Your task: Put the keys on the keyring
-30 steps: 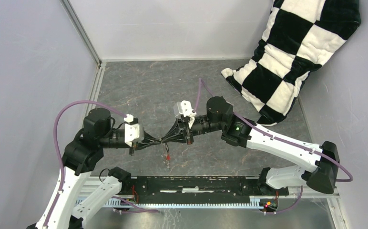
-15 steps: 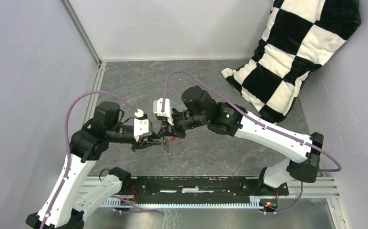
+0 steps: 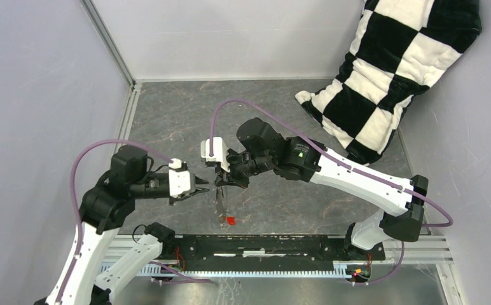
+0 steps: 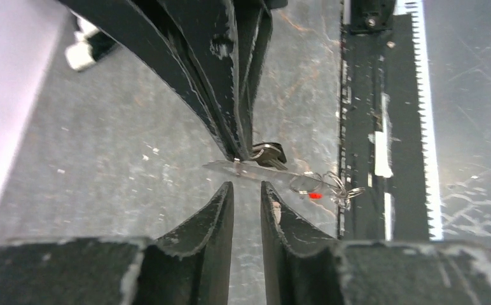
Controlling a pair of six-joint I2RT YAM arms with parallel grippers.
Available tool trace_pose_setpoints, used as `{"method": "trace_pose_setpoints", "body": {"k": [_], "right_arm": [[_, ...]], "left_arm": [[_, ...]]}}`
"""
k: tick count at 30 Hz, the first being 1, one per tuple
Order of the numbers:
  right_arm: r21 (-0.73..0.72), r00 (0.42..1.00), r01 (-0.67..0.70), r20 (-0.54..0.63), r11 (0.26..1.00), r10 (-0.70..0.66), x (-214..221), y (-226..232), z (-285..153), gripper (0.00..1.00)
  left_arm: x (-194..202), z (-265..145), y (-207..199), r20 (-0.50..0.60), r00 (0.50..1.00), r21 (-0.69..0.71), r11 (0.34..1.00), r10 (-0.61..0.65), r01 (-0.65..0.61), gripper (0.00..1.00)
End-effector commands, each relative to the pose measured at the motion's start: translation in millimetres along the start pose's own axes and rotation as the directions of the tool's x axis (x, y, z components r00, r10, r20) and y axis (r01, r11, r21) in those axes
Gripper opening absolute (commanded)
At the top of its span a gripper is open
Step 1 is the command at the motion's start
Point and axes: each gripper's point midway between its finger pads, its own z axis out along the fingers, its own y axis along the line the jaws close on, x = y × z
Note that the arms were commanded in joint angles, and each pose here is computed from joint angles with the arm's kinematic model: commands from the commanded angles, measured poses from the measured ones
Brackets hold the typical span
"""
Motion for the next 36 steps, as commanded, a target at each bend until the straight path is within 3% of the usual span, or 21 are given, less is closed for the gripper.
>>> {"method": "trace_pose_setpoints", "body": {"k": [1,4,8,16,30,33,36], "right_arm": [[-0.008,0.993,0.035,0.115,0.999,-0.034,-36,5,-14,0.01],[-0.02,0.992,0.03,0.122,0.999,-0.028,-38,8,-14,0.01],[-0.034,0.989,0.031,0.145,0.999,-0.026,-43,10,-14,0.01],[-0.059,0.988,0.033,0.156,0.998,-0.023,-45,13,-11,0.01],[-0.054,0.986,0.014,0.164,0.998,-0.005,-52,9,-6,0.0],[-0.028,0.982,0.001,0.188,1.0,0.005,-54,5,-11,0.1],[0.019,0.966,-0.021,0.257,1.0,0.016,-55,-2,-27,0.26]], "left_arm": [[-24,-9,19,0.072,0.992,-0.128,0.987,0.107,-0.098,0.31],[-26,-7,21,0.084,0.991,-0.132,0.987,0.103,-0.091,0.37],[-17,0,10,0.058,0.997,-0.032,0.998,0.051,-0.05,0.4],[-7,4,15,0.005,1.0,-0.019,1.0,0.022,-0.022,0.4],[-15,12,8,0.046,0.999,0.078,0.997,-0.028,0.024,0.02],[-15,13,12,0.043,0.999,0.062,0.998,-0.029,0.026,0.02],[-21,11,19,0.072,0.997,0.001,1.0,-0.025,0.025,0.02]]}}
